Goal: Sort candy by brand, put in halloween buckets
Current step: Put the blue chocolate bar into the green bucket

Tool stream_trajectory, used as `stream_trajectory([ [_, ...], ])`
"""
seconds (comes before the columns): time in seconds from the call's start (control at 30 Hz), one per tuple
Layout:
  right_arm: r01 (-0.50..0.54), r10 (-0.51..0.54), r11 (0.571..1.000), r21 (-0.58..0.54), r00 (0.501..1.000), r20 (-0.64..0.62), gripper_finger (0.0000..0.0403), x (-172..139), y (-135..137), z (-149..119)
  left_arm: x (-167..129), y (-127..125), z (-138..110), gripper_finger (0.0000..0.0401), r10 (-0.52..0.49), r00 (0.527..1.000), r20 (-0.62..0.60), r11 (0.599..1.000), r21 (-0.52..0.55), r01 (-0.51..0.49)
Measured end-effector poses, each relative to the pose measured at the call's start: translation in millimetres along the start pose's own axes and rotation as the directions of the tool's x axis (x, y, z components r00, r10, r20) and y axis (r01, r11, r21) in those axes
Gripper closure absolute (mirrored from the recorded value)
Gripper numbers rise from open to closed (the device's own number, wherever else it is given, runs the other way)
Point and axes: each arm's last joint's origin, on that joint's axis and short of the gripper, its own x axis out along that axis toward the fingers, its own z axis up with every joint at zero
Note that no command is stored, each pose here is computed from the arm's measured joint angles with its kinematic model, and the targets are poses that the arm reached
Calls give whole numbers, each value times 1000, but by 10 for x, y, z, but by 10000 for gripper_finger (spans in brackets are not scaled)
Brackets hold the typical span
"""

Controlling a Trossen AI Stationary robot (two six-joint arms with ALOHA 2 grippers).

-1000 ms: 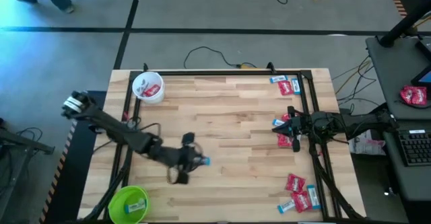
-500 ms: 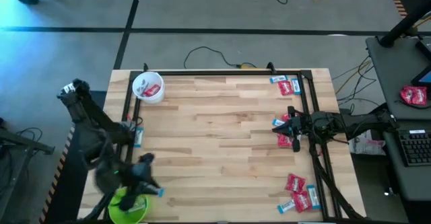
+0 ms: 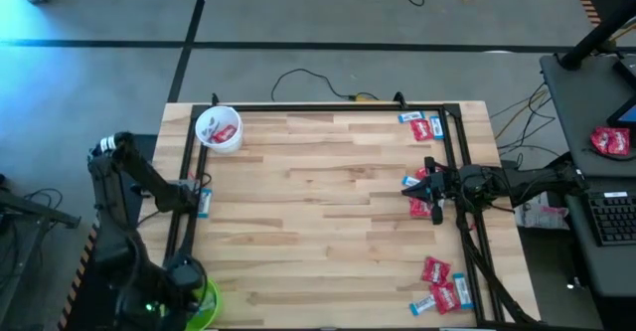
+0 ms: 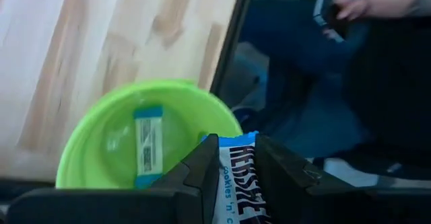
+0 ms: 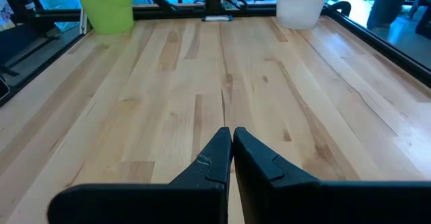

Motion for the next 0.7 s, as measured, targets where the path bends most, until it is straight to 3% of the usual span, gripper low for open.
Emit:
stream_trajectory([
  [0.4, 0, 0, 1000, 0, 1000, 0, 394, 0, 0, 0, 646, -74, -131, 324, 205, 965, -164, 975, -50, -216],
  [0.7, 0, 0, 1000, 0, 1000, 0, 394, 0, 0, 0, 903, -20, -129, 281, 327, 926, -190, 944, 16, -330],
])
